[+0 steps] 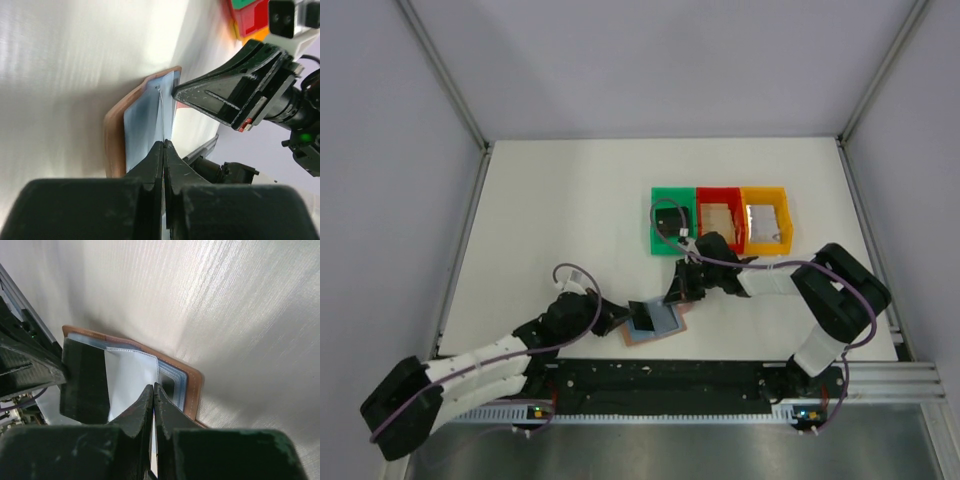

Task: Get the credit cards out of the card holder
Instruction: Remove the credit card from the card holder.

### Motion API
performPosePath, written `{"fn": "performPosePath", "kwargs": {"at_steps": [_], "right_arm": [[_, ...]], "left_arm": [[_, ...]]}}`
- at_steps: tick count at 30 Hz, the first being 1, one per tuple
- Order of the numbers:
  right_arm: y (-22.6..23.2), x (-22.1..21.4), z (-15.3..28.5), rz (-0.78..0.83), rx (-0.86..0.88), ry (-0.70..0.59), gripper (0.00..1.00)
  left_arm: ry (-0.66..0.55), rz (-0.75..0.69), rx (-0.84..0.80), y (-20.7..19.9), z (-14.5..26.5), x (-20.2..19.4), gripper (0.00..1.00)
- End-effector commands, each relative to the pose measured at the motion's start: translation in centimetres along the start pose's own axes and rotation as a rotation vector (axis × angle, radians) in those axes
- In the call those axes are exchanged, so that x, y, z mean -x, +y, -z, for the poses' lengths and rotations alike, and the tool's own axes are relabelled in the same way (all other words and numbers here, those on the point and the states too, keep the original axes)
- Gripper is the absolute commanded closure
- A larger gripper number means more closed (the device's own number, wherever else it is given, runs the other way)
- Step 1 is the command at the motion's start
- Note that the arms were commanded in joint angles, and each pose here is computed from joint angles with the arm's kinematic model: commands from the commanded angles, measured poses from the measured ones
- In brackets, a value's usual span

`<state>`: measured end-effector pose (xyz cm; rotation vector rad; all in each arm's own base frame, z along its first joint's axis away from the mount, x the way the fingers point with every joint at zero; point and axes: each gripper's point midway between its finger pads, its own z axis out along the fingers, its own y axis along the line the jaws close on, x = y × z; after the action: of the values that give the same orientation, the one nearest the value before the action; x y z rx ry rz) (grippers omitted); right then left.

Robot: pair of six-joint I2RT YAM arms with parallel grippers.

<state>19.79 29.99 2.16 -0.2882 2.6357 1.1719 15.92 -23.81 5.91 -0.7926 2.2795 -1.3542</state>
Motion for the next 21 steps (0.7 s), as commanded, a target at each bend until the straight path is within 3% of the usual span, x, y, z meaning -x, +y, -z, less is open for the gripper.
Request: {"fn": "performPosePath", "kwargs": {"at_steps": [1, 7, 12, 14, 18, 21], "right_arm": [[-6.0, -2.4, 0.4, -0.067, -0.219, 0.029, 1.0], [-6.3, -1.6, 1.4, -0.076, -0.231, -0.022, 1.0], [-3.1, 0.7, 3.4, 0.016, -0.13, -0.143, 0.99], [-1.4, 1.5, 4.5, 0.067, -0.088, -0.182, 0.92], [2.5, 3.3, 7.5, 0.164, 0.012, -0.287, 0.69], [5.4, 3.8, 9.5, 0.239, 0.11, -0.339, 0.59]], "left_arm": [[-0.204, -0.076, 0.255, 8.9, 2.3, 3.4, 1.0], [-0.247, -0.129, 0.16, 6.9, 2.7, 4.3, 1.0], [-0.237, -0.248, -0.004, 2.3, 2.4, 4.2, 1.0], [-0.243, -0.305, -0.077, 0.3, 2.6, 4.2, 1.0], [-0.282, -0.419, -0.287, -6.5, 4.0, 4.3, 1.0], [-0.306, -0.505, -0.406, -9.9, 5.2, 4.1, 1.0]]}}
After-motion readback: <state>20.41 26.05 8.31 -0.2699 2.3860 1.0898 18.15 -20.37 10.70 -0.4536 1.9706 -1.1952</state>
